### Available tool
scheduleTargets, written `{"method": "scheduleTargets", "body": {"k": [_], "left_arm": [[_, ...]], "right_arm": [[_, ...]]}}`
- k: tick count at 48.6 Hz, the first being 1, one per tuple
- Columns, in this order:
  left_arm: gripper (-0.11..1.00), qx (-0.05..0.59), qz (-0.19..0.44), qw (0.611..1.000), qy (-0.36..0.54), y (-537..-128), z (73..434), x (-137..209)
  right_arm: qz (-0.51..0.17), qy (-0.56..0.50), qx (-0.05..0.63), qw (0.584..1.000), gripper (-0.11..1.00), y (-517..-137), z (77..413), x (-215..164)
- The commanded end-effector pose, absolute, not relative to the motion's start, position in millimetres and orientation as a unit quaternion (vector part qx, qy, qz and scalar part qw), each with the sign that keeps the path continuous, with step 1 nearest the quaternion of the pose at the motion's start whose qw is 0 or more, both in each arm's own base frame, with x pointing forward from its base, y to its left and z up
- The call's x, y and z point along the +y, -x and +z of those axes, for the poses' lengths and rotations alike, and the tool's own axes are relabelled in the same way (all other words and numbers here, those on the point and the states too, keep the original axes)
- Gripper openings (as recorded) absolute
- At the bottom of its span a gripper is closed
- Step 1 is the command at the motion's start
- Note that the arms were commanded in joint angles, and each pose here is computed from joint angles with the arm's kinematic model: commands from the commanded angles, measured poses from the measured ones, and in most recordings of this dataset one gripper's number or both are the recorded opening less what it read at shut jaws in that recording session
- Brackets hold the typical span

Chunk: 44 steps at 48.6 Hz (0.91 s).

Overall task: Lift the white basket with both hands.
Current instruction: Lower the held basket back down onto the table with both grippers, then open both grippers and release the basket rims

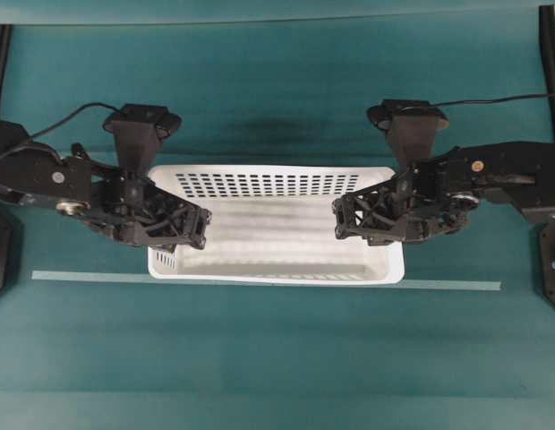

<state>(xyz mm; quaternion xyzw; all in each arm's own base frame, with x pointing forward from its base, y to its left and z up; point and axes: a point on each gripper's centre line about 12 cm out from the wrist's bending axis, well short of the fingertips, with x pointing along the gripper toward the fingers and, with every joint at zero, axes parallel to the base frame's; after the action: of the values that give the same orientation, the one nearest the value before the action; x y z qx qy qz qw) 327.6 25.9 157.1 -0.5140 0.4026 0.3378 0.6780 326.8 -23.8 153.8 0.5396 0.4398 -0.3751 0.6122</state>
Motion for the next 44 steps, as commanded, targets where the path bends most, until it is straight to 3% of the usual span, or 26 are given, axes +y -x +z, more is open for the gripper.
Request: {"method": "scheduleTargets", "body": {"k": [1, 44], "left_arm": [[0.20, 0.387, 0.329, 0.689, 0.517, -338.5, 157.6, 29.7], [0.20, 0.393, 0.338, 0.682, 0.515, -335.8, 148.7, 33.0]], "right_arm": [[-0.362, -0.531, 0.443, 0.626, 0.19, -335.3, 151.4, -21.4], [-0.377, -0.547, 0.445, 0.601, 0.19, -329.6, 142.4, -20.2]]}}
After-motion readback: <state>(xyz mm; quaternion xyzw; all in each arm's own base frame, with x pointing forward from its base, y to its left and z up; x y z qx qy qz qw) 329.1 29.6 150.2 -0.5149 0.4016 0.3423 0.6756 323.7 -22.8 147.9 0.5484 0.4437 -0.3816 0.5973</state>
